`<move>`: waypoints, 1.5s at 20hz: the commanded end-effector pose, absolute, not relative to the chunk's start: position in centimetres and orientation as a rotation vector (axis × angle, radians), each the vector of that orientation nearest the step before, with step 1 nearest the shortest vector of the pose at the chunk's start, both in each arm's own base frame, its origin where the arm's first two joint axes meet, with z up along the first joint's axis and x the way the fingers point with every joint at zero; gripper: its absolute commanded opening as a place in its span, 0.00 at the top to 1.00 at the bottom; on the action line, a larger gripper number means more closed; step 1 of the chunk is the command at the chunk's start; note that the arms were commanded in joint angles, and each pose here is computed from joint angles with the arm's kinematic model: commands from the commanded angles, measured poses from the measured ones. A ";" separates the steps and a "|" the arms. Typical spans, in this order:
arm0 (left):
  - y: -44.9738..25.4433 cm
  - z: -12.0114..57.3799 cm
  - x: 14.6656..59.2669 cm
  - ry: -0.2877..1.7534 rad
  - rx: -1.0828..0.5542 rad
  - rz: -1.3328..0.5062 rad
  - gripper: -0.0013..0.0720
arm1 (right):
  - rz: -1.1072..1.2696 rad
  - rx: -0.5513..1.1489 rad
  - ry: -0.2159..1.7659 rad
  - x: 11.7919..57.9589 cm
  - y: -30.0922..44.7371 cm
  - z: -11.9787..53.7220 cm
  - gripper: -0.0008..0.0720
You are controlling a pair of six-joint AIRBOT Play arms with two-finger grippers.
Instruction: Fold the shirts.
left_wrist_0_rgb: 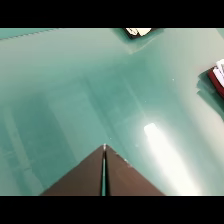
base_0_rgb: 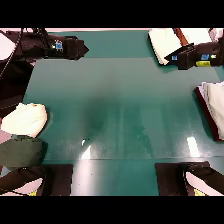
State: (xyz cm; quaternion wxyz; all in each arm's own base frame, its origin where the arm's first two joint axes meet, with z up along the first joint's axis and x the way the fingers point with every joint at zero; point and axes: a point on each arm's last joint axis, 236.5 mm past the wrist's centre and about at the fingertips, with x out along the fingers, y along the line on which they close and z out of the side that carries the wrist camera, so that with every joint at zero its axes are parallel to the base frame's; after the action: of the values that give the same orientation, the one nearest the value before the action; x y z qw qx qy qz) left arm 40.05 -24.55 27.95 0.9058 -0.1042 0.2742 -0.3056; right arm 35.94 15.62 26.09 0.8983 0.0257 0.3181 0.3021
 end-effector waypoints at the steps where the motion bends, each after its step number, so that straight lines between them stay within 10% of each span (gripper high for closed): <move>1: -24.5 28.1 40.1 0.560 -0.217 -0.629 0.95 | 0.628 0.052 0.656 35.9 15.8 26.2 0.96; 15: -22.2 29.7 41.4 0.485 -0.181 -0.562 0.95 | 0.628 0.053 0.654 35.9 15.8 26.2 0.96; 24: 6.5 15.7 33.5 1.046 0.110 0.203 0.95 | 0.622 0.056 0.639 36.2 15.7 26.5 0.96; 25: 7.8 12.6 32.4 1.120 0.093 0.233 0.79 | 0.622 0.055 0.640 36.2 15.7 26.5 0.96; 26: 8.8 9.3 31.4 1.183 0.075 0.256 0.22 | 0.622 0.055 0.640 36.2 15.7 26.5 0.96; 27: 9.6 6.1 30.7 1.218 0.057 0.276 0.02 | 0.622 0.055 0.640 36.2 15.7 26.5 0.96; 30: 10.6 -1.0 28.9 1.270 0.042 0.285 0.11 | 0.622 0.055 0.640 36.2 15.7 26.5 0.96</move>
State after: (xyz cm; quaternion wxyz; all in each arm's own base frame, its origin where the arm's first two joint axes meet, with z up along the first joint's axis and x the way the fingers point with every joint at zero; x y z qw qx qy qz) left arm 31.66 8.56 5.40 0.8200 0.0278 0.5609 0.1102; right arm 36.17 15.69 26.36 0.9012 0.0267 0.3109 0.3009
